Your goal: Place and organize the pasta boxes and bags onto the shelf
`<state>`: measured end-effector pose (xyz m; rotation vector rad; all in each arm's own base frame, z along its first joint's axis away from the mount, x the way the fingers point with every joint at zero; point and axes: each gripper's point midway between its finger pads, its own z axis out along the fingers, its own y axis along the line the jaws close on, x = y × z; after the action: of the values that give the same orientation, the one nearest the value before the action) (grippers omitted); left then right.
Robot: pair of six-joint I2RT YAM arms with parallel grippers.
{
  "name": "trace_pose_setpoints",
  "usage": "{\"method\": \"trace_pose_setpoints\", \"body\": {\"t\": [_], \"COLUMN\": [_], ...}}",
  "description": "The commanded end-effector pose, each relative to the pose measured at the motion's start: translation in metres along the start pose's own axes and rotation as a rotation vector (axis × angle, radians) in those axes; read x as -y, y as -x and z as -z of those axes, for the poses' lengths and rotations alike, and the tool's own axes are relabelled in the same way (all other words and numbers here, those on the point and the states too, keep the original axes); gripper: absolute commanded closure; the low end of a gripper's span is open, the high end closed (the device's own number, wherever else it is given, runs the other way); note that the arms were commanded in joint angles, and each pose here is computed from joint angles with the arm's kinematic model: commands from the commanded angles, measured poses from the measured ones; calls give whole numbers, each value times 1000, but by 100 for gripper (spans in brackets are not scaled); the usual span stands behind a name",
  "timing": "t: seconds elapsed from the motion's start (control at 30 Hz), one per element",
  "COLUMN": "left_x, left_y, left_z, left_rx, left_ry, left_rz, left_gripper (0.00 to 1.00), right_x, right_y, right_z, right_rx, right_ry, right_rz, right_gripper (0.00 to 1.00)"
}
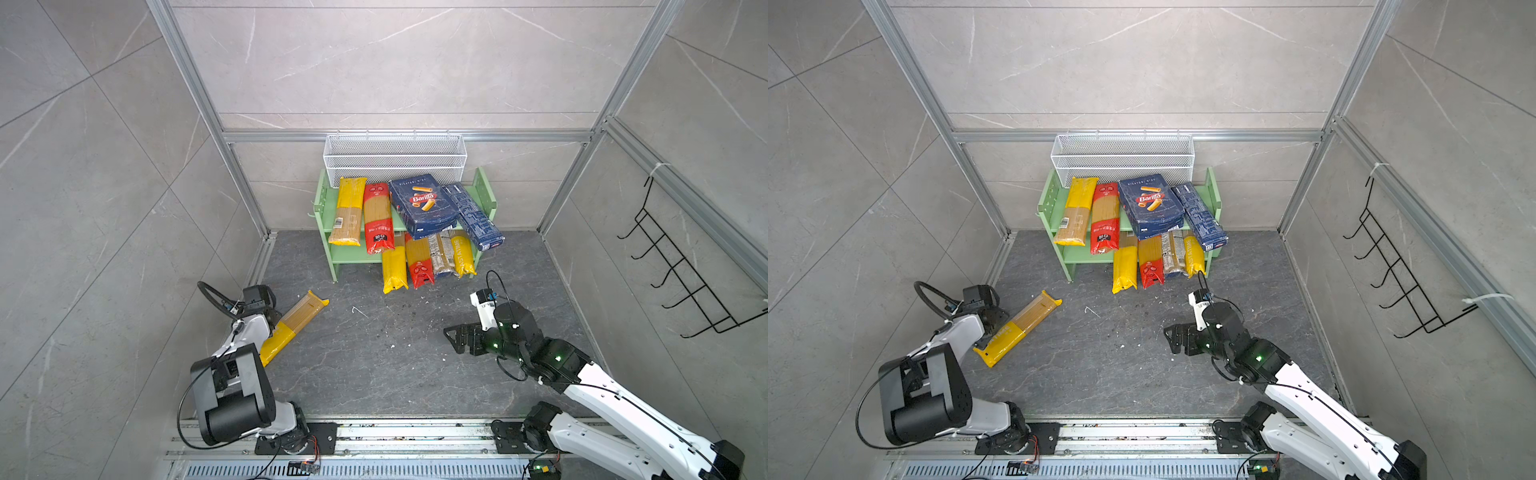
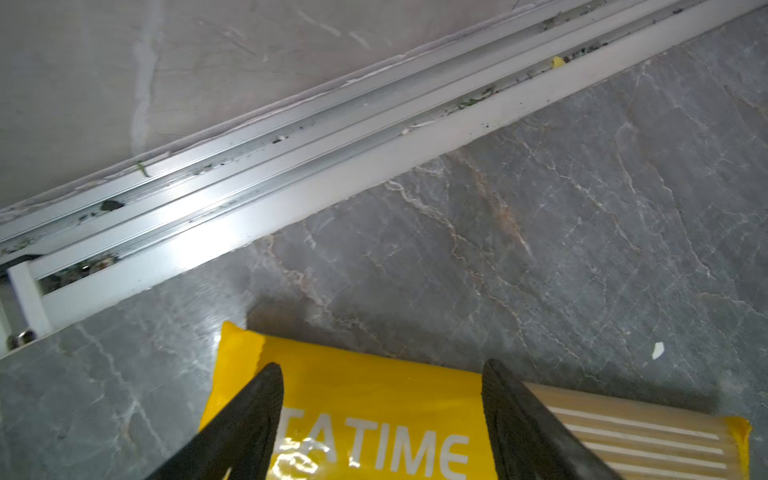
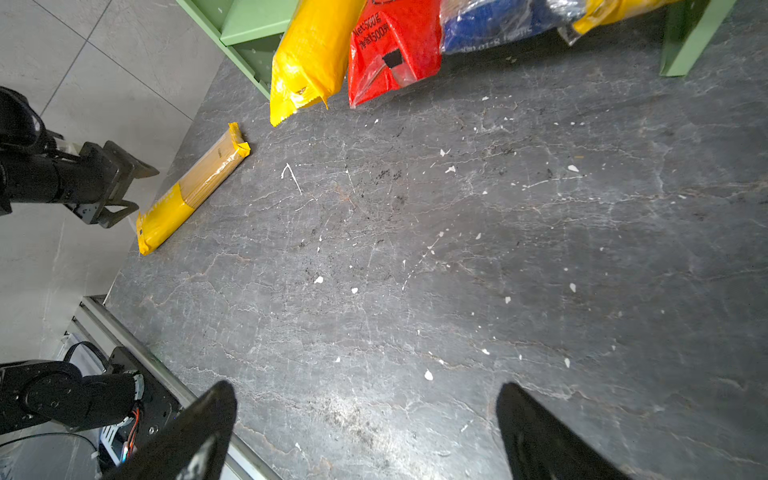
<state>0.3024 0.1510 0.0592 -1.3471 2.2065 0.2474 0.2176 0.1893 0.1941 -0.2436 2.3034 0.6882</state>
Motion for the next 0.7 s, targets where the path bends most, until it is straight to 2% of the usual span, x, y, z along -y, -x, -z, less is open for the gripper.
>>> {"method": "trace_pose_setpoints", "body": {"t": [0.0,0.17,0.4,0.67], "left_x": [7,15,21,45], "left_y": [-10,-22,-40,-74], "left_z": [-3,-5,8,20], "left_rx": [-94,-153,-151,-164], "left_ry": [-10,-43,-57,-83], "left_rz": [-80,-107,-159,-243], "left_gripper": [24,27,26,25], "right_x": [-3,-2,-3,-2], "right_y": [5,7,7,5], "right_z": [9,18,17,20], "right_rx": [23,41,45,53], "right_ry": [16,7,17,21], "right_rz": [17,26,29,34], "right_gripper": [0,0,0,0]}}
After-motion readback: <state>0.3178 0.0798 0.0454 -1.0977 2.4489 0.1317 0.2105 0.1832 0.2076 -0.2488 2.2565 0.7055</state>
